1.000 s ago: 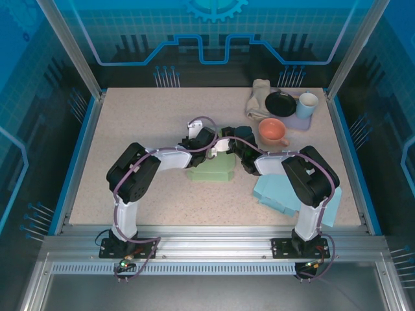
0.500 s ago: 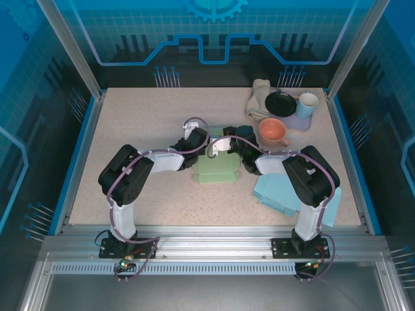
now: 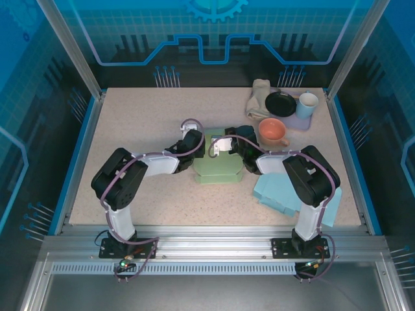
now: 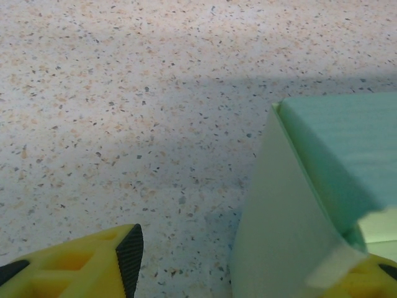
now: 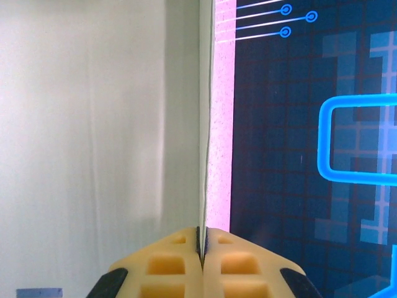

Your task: Fold the paper box

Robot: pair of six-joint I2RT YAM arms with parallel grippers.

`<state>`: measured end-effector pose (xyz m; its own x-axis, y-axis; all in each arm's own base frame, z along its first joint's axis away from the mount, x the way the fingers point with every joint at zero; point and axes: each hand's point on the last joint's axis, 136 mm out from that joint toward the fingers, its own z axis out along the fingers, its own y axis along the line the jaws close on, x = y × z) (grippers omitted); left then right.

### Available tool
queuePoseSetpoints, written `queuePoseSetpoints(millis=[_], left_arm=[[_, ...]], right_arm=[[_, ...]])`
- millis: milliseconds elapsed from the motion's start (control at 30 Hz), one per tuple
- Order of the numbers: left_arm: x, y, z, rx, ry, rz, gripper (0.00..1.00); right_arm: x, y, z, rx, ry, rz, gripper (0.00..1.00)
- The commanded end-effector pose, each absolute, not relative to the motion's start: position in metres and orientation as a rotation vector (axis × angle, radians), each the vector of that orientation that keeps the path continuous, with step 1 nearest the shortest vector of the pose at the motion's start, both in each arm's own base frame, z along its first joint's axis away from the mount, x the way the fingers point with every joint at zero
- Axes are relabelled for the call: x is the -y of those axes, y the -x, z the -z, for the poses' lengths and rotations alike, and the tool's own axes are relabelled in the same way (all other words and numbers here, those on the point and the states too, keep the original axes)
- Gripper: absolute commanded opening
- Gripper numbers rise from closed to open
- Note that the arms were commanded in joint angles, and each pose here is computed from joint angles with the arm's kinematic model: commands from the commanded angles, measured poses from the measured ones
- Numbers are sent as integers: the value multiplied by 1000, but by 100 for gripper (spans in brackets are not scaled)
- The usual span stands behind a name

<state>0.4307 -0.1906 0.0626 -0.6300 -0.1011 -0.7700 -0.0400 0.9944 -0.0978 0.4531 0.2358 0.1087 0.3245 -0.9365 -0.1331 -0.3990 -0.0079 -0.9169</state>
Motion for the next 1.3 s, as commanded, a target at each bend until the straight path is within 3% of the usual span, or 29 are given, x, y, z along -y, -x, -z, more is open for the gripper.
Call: queuePoseSetpoints(millis=[0, 233, 400, 500, 700, 800, 1033, 1100, 1267], left_arm=[[195, -432, -76, -2225, 60, 147, 56], [203, -435, -69, -2239, 23, 161, 52], [205, -437, -64, -2235, 22, 161, 20], [206, -437, -64, -2228, 13, 148, 9], [198, -438, -64, -2210, 43, 74, 10], [193, -438, -63, -2202, 50, 39, 10], [184, -438, -68, -2170, 50, -8, 10], [183, -437, -71, -2155, 43, -14, 10], [179, -434, -76, -2112, 31, -22, 10]], right_arm=[[-220, -455, -96, -1328, 1593, 684, 0], [-221, -454, -96, -1329, 1596, 674, 0], [-224, -452, -97, -1336, 1595, 640, 0], [-225, -450, -98, -1347, 1596, 620, 0], [-226, -450, -114, -1357, 1545, 590, 8], [-227, -445, -133, -1368, 1497, 539, 22], [-220, -431, -173, -1419, 1399, 408, 33], [-218, -428, -193, -1459, 1311, 337, 38], [-200, -433, -245, -1707, 849, 97, 37]])
